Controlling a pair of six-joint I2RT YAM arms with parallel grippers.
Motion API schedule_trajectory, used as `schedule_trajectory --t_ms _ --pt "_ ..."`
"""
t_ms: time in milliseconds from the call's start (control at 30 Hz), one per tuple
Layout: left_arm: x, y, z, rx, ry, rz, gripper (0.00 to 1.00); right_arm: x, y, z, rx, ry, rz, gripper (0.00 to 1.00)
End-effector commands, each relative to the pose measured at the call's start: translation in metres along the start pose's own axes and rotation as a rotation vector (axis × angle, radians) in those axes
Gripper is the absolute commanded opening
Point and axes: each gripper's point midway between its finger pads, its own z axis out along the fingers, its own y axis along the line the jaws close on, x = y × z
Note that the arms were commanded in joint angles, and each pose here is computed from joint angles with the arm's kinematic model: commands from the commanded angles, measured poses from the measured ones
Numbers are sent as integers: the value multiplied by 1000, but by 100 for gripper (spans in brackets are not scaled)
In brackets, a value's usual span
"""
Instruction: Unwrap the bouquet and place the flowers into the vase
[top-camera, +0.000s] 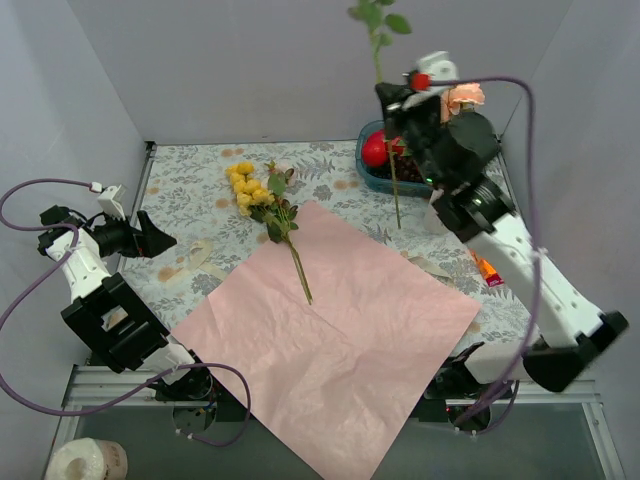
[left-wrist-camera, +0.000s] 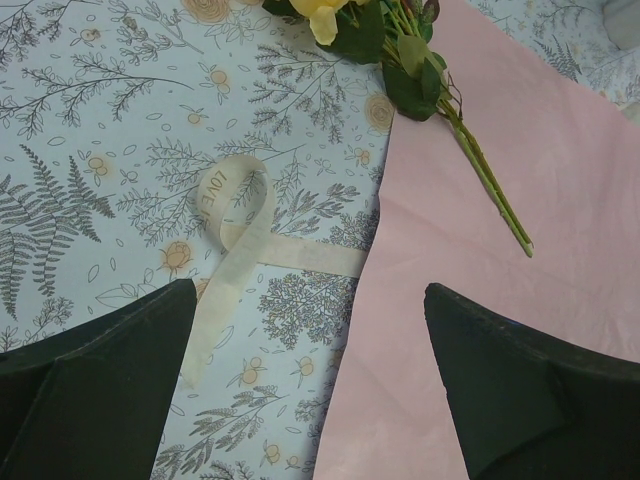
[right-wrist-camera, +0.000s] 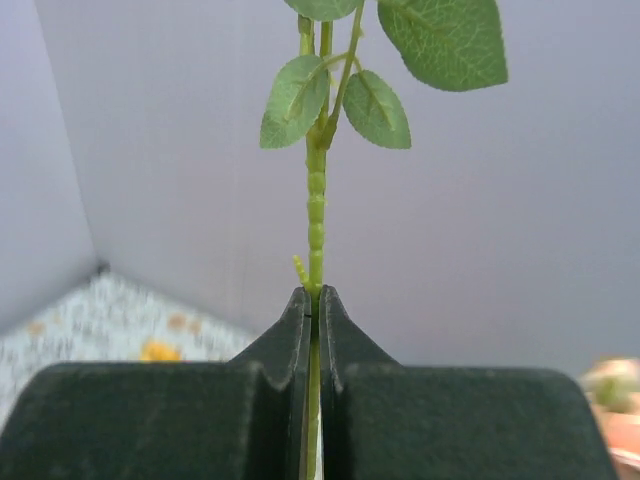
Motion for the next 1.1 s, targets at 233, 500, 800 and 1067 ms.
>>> schedule_trajectory --t_ms 233,500,800,1067 --pt "-11 -13 -8 -3 -35 51 98 -140 -94 -105 391 -481 -215 1" --pt "-15 -14 -10 -2 -43 58 98 -139 -138 -122 586 -509 -307 1" --pt "-12 -14 -9 -2 -38 65 98 -118 -175 -127 650 -546 -294 1" --pt "-12 -10 -6 6 -40 57 98 -98 -185 -109 630 -575 -292 1"
